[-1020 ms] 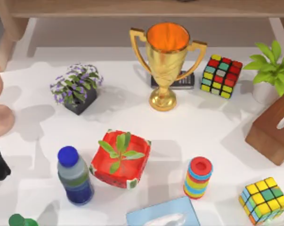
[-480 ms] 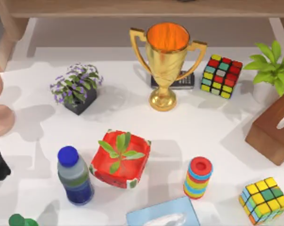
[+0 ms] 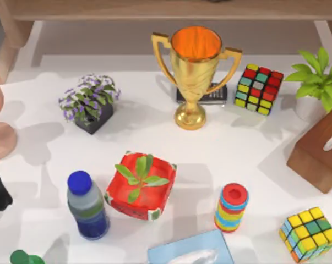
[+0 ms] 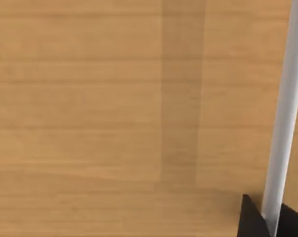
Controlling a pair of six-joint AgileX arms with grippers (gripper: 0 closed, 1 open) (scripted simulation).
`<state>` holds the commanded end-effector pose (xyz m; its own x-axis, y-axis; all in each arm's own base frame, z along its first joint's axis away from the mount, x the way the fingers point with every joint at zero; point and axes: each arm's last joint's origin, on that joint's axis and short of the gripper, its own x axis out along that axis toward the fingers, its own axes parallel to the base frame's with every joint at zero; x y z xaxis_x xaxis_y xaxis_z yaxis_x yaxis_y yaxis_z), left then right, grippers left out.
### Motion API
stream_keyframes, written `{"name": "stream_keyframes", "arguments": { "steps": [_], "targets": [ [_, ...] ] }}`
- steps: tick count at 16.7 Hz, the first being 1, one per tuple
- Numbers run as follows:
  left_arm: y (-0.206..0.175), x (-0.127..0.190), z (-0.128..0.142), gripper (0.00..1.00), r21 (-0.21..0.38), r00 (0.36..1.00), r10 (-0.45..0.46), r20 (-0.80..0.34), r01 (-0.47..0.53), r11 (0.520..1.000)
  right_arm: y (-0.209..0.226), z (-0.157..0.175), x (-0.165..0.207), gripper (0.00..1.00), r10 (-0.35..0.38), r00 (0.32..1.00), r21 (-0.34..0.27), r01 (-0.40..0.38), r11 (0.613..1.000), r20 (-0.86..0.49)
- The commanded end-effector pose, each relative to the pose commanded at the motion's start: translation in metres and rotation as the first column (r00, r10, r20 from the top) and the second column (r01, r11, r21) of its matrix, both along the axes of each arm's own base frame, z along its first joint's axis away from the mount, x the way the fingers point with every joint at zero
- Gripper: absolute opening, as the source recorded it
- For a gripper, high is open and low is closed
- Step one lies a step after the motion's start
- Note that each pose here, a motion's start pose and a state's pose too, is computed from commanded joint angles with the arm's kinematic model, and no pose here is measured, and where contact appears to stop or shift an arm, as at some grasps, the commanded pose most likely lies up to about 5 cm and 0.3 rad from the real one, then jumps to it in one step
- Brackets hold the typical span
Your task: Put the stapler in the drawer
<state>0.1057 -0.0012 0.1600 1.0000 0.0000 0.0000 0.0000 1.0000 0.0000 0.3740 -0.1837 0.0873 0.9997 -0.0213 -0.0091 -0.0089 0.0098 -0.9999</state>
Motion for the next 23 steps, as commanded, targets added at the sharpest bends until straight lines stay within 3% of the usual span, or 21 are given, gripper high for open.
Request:
{"name": "stream_keyframes", "arguments": {
  "steps": [23],
  "targets": [
    [0.0,0.0,0.0,1.0,0.0,1.0,0.0,0.0,0.0,1.0,0.0,0.001,0.062,0.0,0.001,1.0,0.002,-0.001,1.0,0.001]
  ]
}}
